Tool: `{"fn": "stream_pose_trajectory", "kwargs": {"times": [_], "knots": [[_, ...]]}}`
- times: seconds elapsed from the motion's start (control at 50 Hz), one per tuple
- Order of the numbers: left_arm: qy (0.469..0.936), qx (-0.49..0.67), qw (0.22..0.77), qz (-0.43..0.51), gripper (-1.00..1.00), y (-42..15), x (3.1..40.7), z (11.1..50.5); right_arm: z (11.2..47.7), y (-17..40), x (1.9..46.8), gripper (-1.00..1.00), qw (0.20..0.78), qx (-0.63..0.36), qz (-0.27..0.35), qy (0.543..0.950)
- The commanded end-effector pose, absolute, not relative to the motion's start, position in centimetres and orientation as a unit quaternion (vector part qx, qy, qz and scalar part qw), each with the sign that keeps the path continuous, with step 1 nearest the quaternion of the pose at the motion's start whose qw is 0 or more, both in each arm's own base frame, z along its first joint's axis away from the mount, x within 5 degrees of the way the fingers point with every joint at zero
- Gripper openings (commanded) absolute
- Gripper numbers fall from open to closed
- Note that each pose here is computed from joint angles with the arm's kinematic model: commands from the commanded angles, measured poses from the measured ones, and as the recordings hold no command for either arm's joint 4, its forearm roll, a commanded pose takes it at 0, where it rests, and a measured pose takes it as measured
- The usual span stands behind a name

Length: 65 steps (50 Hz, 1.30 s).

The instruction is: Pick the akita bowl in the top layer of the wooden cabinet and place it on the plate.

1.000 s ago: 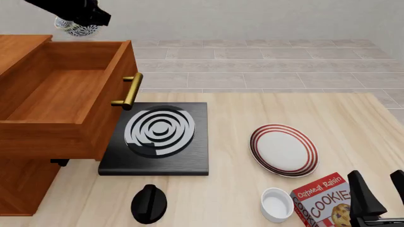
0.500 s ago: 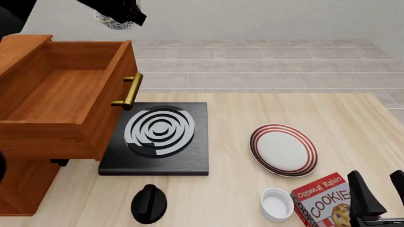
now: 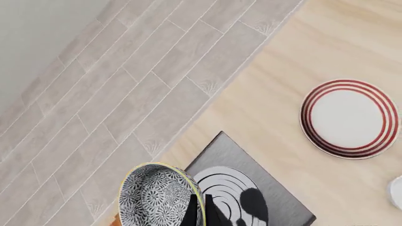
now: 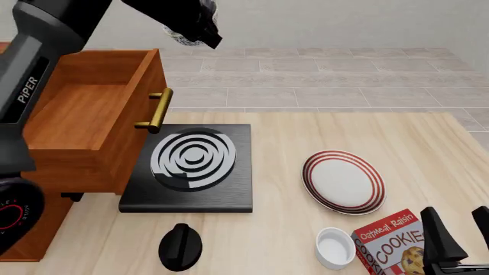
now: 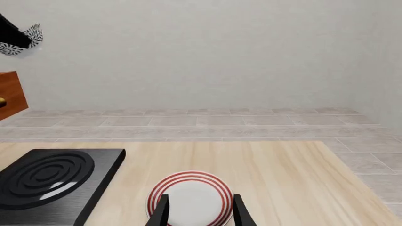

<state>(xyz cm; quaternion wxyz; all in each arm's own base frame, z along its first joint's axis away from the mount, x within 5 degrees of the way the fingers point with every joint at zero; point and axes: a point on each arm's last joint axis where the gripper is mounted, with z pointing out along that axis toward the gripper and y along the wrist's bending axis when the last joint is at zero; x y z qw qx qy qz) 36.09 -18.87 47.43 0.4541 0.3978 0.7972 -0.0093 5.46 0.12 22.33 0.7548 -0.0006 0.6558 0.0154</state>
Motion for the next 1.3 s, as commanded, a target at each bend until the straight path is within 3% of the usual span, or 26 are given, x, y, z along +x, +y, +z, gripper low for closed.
{"fn": "stream_pose_trajectory", "kwargs": {"times": [0.02,1.3], "knots": [[0.777,0.433,0.456,-0.015,-1.0,-21.3,35.4,46.7,22.3,0.1,5.5,1.0,0.755,-0.001,0.015,0.655],[0.71,0.548,0.439,-0.063,-1.0,-33.2,32.4,40.4,22.6,0.1,5.4,1.0,0.757,-0.003,0.017,0.653]]}}
